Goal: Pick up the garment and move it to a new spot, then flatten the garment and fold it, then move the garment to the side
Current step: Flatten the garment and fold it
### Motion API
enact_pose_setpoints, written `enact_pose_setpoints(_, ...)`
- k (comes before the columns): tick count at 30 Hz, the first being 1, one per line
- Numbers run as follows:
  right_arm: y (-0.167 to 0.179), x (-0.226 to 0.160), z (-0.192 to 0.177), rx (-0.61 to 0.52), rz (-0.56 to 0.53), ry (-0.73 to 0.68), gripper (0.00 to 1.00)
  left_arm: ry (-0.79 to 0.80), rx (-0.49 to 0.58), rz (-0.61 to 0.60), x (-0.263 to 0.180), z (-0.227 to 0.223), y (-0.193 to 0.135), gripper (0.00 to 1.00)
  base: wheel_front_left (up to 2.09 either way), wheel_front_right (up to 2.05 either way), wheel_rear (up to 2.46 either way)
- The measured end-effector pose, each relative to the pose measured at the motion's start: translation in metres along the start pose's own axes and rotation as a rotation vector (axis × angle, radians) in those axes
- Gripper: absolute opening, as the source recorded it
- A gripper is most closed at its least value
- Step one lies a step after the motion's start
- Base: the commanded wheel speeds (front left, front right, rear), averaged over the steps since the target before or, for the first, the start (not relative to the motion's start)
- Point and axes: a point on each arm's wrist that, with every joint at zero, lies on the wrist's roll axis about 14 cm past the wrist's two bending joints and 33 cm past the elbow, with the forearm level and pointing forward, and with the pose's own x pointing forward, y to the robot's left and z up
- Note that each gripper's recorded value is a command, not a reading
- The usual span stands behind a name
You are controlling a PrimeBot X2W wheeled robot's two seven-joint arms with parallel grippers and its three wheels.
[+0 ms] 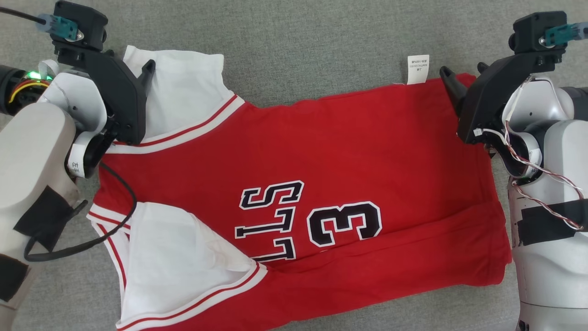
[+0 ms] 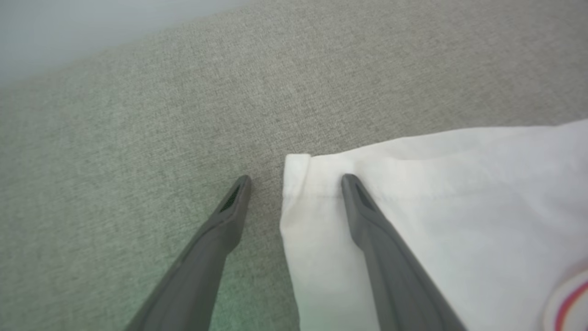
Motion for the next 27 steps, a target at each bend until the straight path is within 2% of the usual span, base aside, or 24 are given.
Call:
enact_pose_setpoints(1,0.0,0.0,0.0,-0.004,0.001,0.001,1.0,0.007,-0.004,0.005,0.0,0.0,0.001,0.85,0.0,0.0,0.0)
enact_pose_setpoints(2,0.0,0.0,0.0,-0.007,0.0,0.002,1.0,0.015,-0.004,0.01,0.0,-0.001,0.001,0.48,0.0,0.0,0.0)
enact_pose_setpoints(3,0.0,0.0,0.0,-0.008,0.003,0.004,1.0,0.02,-0.004,0.013,0.0,-0.001,0.002,0.31,0.0,0.0,0.0)
enact_pose_setpoints(4,0.001,0.0,0.0,-0.011,0.003,0.004,1.0,0.02,-0.006,0.018,0.0,0.0,0.003,0.0,0.0,0.0,0.0)
enact_pose_setpoints(14,-0.003,0.004,-0.011,-0.067,-0.008,0.068,1.0,0.017,-0.051,-0.018,0.005,0.003,-0.001,0.0,0.0,0.0,0.0)
enact_pose_setpoints(25,-0.008,0.013,-0.02,-0.095,-0.022,0.139,1.0,0.008,-0.052,-0.034,0.005,0.005,-0.002,0.0,0.0,0.0,0.0)
enact_pose_setpoints(27,-0.007,0.015,-0.023,-0.11,-0.02,0.164,0.87,0.009,-0.052,-0.036,0.006,0.005,-0.002,0.0,0.0,0.0,0.0)
